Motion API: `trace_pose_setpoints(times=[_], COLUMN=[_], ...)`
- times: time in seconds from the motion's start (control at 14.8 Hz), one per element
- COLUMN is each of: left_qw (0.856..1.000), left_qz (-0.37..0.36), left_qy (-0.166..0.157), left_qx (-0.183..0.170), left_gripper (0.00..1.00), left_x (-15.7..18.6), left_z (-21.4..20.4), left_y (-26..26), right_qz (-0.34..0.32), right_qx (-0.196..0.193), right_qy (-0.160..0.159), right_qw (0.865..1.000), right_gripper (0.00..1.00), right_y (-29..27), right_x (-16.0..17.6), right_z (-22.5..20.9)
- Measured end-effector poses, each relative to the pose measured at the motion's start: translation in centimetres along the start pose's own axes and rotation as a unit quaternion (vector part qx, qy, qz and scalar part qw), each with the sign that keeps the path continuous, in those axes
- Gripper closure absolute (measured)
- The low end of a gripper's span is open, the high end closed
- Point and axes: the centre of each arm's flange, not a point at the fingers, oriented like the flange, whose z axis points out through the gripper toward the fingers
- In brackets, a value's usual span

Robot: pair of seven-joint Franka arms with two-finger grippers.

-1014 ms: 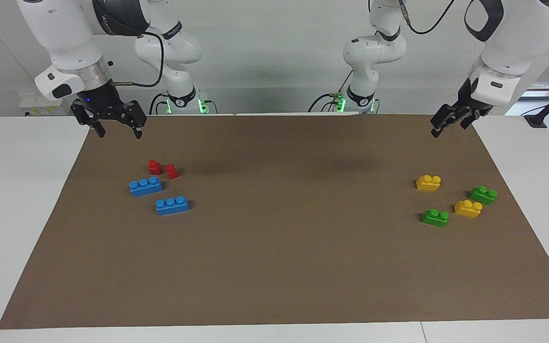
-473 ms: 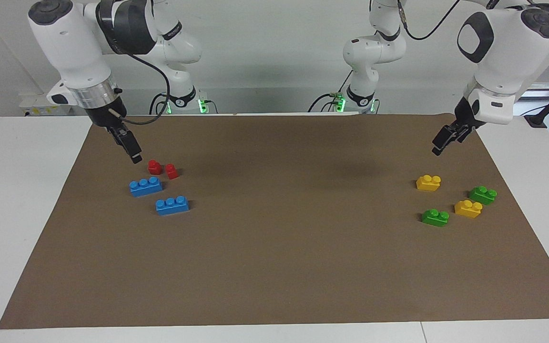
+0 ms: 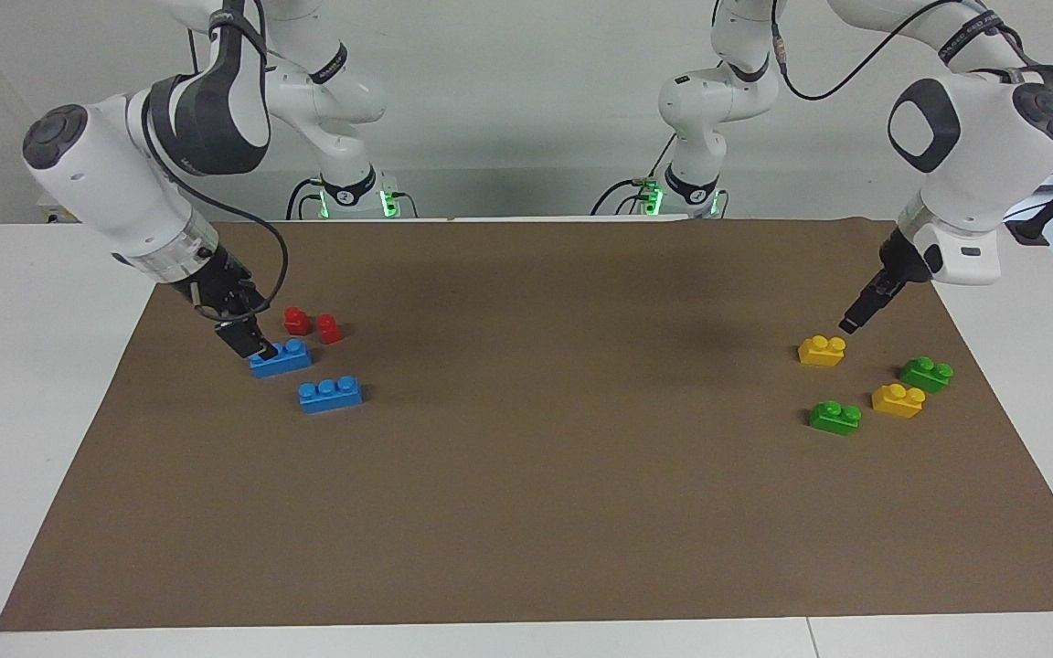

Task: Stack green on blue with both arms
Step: 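Move the left gripper over the green brick while the right gripper reaches the blue brick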

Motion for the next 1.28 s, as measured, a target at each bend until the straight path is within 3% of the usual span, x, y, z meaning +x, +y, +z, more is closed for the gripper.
trace_pose_setpoints(times=[0.27, 0.74, 1.28], left_qw=[0.998, 0.987, 0.977], left_qz=[-0.056, -0.159, -0.214], left_qy=[-0.009, 0.018, -0.005], left_qx=[0.002, -0.026, -0.015], left_gripper=[0.00, 0.00, 0.00], left_x=[3.0, 6.5, 8.7], left_z=[3.5, 8.1, 13.6], left_y=[-1.4, -1.1, 0.0], right_qz=[0.026, 0.035, 0.033], right_qx=[-0.002, -0.048, -0.046], right_qy=[-0.031, -0.056, -0.071], right_qw=[0.999, 0.997, 0.996], right_gripper=[0.00, 0.00, 0.00], right_y=[-1.4, -1.4, -0.9], right_x=[1.2, 4.7, 5.2], right_z=[4.4, 11.9, 14.2])
